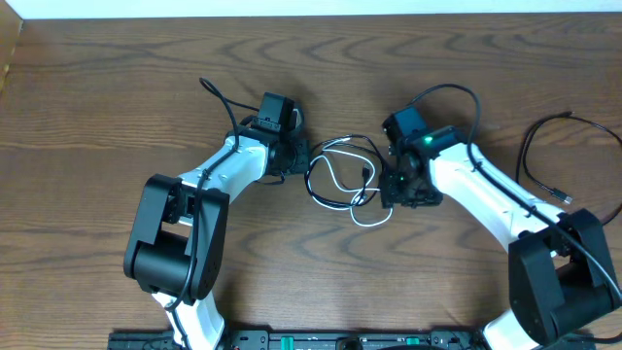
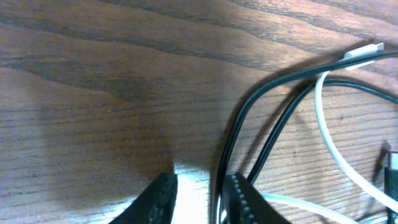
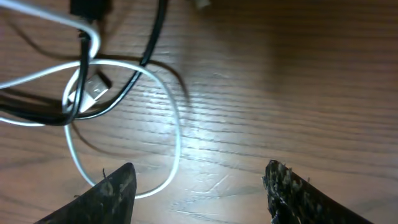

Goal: Untangle cables

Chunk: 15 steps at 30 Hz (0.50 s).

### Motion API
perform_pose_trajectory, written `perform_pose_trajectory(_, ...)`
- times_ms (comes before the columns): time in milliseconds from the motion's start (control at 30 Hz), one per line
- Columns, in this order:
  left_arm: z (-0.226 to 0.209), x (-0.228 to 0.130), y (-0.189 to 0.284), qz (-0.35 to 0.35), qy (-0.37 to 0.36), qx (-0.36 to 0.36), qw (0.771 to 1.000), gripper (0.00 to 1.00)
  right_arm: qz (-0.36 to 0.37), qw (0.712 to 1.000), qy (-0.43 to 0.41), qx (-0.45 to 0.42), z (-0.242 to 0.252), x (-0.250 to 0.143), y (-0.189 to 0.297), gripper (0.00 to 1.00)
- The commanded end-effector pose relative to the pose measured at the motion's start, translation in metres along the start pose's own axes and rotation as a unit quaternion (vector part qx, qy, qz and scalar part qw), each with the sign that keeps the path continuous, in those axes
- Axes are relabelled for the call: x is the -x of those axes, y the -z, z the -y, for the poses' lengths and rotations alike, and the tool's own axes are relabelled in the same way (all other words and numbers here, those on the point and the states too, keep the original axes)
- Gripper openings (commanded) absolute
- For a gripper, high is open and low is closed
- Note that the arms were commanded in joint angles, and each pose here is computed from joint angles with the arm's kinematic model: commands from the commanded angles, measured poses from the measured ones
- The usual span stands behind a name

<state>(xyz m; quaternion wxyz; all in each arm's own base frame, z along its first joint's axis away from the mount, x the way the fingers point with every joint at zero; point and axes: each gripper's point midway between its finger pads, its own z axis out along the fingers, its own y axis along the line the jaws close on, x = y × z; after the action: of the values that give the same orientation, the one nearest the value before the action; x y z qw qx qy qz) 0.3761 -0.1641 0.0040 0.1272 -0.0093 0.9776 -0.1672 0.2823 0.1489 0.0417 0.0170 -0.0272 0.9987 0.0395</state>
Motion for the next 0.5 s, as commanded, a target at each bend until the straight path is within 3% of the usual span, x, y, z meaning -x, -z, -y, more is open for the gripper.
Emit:
perform_pose_trajectory(0, -0.011, -0.011, -0.009, -0.022, 0.012, 0.016, 1.0, 0.34, 0.006, 1.0, 0.009, -0.013, -0.004, -0.001, -0.003, 0.63)
perform_pose_trajectory(467, -0.011, -0.011, -0.009, -0.021, 0.012, 0.016, 1.0, 0.46, 0.034, 0.999, 0.014, -0.012, -0.015, 0.005, -0.008, 0.58)
